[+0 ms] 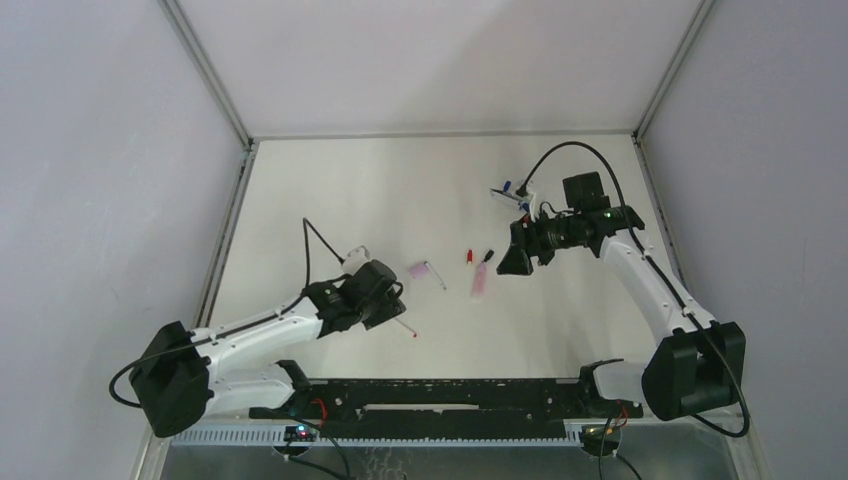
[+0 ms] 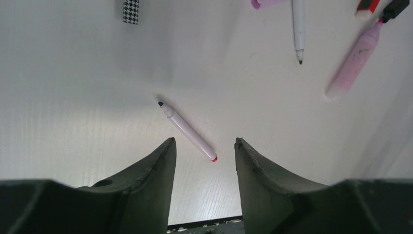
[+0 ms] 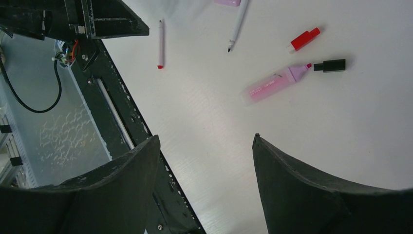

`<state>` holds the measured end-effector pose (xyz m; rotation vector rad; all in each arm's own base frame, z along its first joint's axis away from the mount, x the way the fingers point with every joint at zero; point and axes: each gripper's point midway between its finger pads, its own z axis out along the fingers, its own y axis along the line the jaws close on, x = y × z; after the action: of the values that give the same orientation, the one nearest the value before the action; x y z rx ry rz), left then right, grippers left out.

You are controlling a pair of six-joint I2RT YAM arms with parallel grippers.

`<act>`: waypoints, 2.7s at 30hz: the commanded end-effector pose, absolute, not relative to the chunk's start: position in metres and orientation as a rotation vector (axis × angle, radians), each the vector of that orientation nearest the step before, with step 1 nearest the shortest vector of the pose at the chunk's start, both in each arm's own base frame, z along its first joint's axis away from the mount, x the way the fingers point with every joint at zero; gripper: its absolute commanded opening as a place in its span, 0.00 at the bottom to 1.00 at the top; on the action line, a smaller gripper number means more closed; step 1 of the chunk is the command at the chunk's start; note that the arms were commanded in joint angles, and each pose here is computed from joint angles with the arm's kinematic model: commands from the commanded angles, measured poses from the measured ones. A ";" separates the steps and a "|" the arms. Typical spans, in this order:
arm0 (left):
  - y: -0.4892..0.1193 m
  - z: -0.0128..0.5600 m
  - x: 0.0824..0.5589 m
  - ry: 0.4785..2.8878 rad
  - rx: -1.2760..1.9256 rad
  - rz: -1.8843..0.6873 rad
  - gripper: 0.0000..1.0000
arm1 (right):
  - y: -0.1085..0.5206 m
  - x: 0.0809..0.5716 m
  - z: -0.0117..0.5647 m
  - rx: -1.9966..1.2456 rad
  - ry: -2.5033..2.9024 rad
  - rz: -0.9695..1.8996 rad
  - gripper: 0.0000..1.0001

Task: Insert the pens into the pen caps
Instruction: Pick up the pen from the center of the board.

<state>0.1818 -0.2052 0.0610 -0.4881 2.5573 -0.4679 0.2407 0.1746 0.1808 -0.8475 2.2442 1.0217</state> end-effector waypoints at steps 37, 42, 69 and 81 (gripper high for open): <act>-0.219 -0.003 0.165 2.956 -0.487 0.019 0.12 | 0.175 0.241 0.193 -0.822 2.178 1.025 0.78; -0.217 0.003 0.173 2.917 -0.438 0.018 0.02 | 0.174 0.240 0.196 -0.819 2.170 1.027 0.77; -0.258 0.382 0.233 1.449 0.075 -1.037 0.00 | 0.255 0.191 0.369 -1.080 1.493 1.173 0.75; -0.293 0.433 0.210 1.255 0.200 -1.293 0.00 | 0.276 0.211 0.376 -0.849 1.577 1.253 0.74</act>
<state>0.2262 -0.2802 0.3816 0.1387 1.4157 -1.1551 0.1977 0.2684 0.3631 -0.9499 1.5935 1.2524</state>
